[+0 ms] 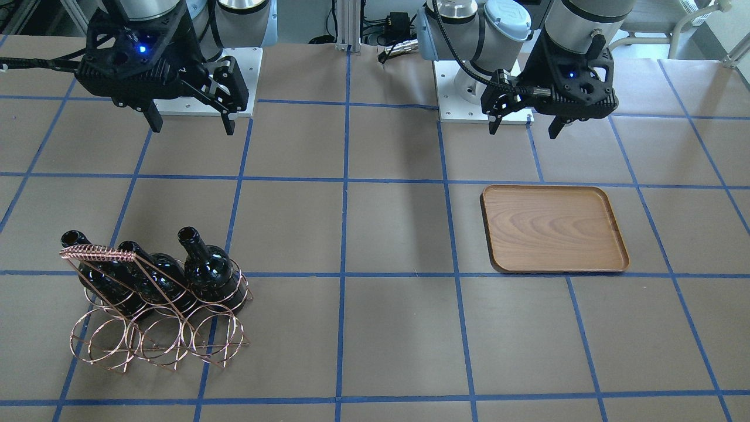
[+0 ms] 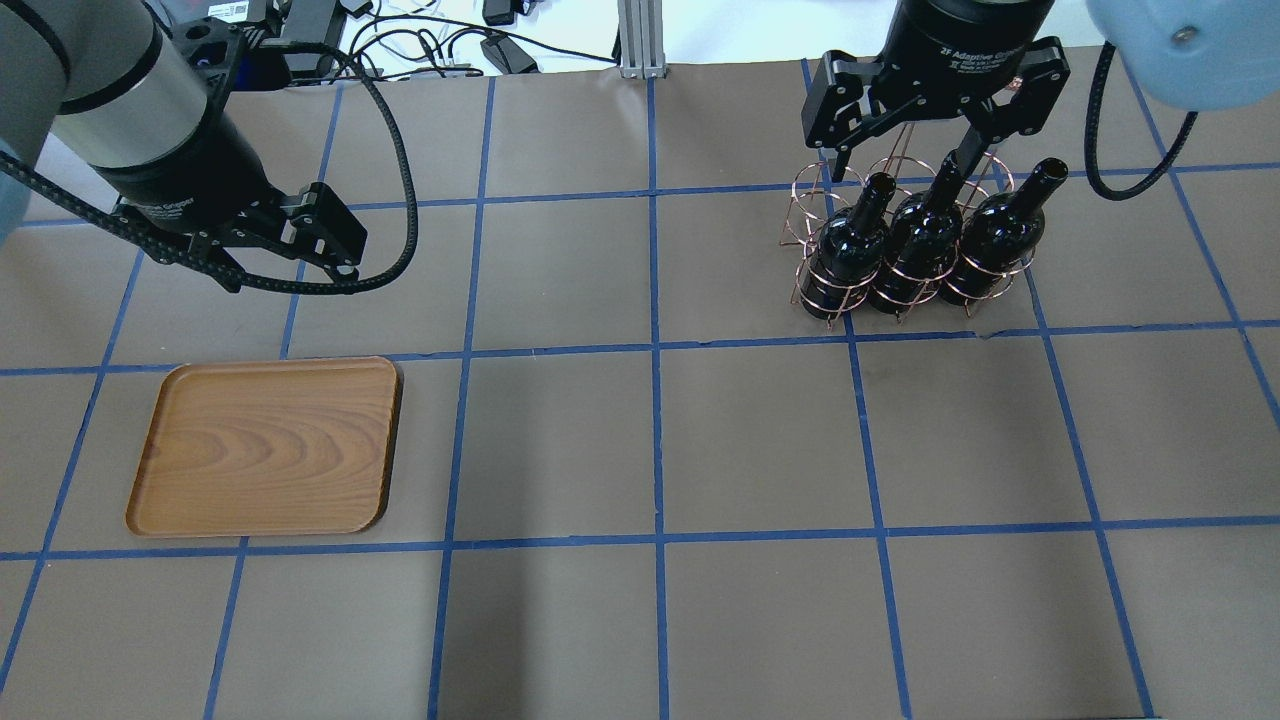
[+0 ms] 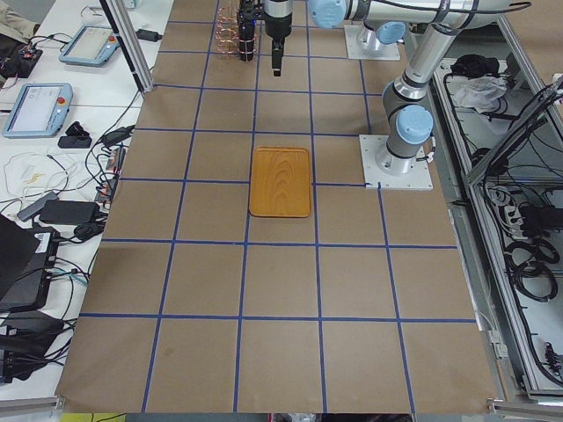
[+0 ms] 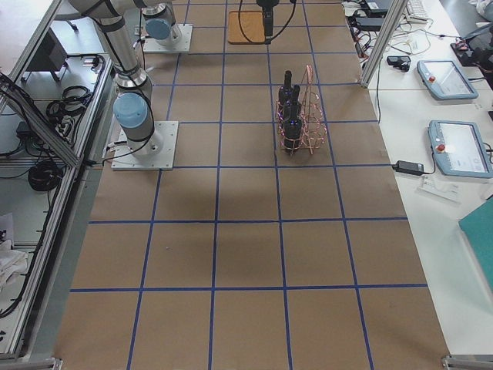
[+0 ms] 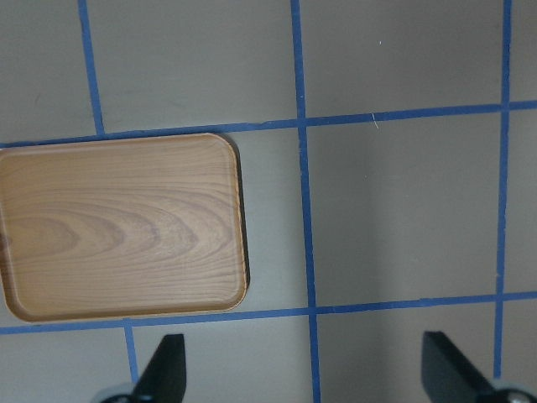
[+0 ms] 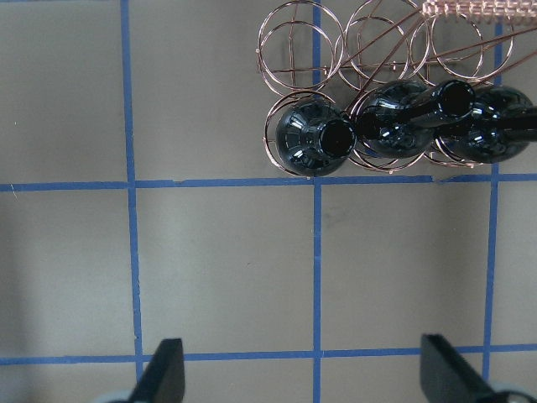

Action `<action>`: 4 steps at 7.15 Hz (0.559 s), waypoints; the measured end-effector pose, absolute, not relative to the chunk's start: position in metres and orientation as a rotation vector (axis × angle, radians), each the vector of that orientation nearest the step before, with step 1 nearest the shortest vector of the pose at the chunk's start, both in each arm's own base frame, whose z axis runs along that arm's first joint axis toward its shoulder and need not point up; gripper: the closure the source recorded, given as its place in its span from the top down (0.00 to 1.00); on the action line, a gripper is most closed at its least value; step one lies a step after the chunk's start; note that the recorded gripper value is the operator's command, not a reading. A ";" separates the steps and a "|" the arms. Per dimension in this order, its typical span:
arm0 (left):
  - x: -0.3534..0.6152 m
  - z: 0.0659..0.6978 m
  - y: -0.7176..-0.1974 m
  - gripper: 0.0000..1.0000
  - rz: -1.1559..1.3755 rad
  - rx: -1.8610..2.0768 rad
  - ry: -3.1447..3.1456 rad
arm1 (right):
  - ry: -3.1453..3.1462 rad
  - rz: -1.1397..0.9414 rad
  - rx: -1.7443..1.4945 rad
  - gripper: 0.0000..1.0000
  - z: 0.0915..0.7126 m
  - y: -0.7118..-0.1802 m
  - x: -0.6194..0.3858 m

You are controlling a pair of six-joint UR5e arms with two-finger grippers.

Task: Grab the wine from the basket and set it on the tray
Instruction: 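Lower the right gripper over the wine rack toward the bottles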

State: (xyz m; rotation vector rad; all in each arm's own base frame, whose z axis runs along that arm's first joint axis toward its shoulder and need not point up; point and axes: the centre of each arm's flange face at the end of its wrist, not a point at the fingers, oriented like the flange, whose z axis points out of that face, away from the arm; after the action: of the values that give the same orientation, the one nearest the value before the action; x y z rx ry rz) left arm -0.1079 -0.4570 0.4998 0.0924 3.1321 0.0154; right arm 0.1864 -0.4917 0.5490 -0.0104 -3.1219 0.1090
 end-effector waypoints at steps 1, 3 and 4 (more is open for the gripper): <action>-0.108 0.500 -0.457 1.00 0.017 0.093 3.132 | -3.128 0.117 -0.017 1.00 0.550 -0.491 0.187; -0.108 0.499 -0.457 1.00 0.019 0.093 3.132 | -3.125 0.146 -0.048 1.00 0.545 -0.500 0.179; -0.108 0.499 -0.457 1.00 0.018 0.093 3.132 | -3.126 0.146 -0.073 1.00 0.537 -0.515 0.160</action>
State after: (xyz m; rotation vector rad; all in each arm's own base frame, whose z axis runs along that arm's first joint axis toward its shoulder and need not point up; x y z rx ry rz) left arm -0.1079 -0.4568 0.4992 0.0926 3.1315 0.0178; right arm 0.1602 -0.5152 0.5365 -0.0734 -3.1256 0.1459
